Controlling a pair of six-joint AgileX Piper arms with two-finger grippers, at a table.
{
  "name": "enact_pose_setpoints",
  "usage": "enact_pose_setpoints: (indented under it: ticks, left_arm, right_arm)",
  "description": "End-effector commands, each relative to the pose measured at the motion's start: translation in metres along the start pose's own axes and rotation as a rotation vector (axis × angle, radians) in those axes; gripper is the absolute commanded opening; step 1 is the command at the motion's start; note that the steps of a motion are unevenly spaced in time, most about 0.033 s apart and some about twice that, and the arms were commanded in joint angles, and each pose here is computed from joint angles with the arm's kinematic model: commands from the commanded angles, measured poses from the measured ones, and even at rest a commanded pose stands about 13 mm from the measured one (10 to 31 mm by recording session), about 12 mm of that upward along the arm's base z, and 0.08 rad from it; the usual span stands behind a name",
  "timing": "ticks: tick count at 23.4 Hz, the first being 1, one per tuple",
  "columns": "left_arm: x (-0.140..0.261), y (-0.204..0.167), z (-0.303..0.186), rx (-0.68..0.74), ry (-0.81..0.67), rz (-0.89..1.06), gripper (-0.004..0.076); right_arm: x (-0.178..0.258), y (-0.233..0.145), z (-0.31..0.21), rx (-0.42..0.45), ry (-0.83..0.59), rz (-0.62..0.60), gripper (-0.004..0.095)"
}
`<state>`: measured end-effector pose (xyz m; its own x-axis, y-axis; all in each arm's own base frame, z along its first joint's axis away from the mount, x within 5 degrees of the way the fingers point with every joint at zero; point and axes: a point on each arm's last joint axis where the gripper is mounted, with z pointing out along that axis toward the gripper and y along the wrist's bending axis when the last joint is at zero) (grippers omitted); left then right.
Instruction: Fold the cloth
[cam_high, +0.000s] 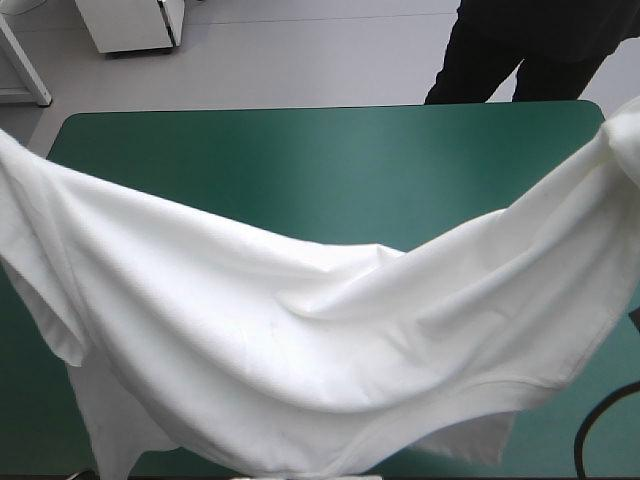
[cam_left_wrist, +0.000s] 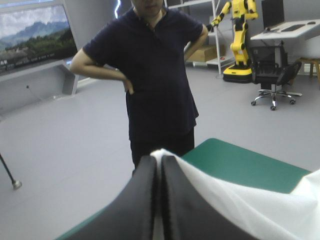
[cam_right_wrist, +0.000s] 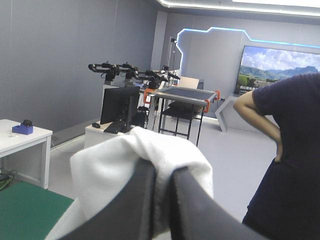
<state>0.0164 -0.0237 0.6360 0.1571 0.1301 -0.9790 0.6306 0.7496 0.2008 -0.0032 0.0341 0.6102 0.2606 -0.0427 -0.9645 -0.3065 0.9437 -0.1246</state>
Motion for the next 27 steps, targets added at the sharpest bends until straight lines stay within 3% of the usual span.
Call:
enact_pose_setpoints:
  ticks: [1, 6, 10, 15, 27]
  left_arm:
    - [0.024, 0.007, 0.033, -0.053, 0.169, -0.064, -0.0022]
    - [0.092, 0.021, 0.114, -0.196, 0.526, -0.072, -0.0022]
    - [0.156, 0.038, 0.205, -0.308, 0.774, 0.04, -0.0022]
    - [0.211, 0.077, 0.274, -0.337, 0.771, -0.05, -0.0022]
    - [0.325, 0.115, 0.349, -0.247, 0.875, -0.147, -0.0022]
  right_arm:
    - [0.01, -0.016, 0.039, 0.01, 0.063, 0.04, -0.0017]
    - [0.062, -0.049, 0.128, -0.017, 0.325, 0.112, -0.0017]
    - [0.142, -0.08, 0.21, -0.051, 0.619, 0.167, -0.0017]
    - [0.238, -0.104, 0.277, -0.093, 0.842, 0.204, -0.0016]
    - [0.371, -0.123, 0.33, -0.122, 1.052, 0.251, -0.0016]
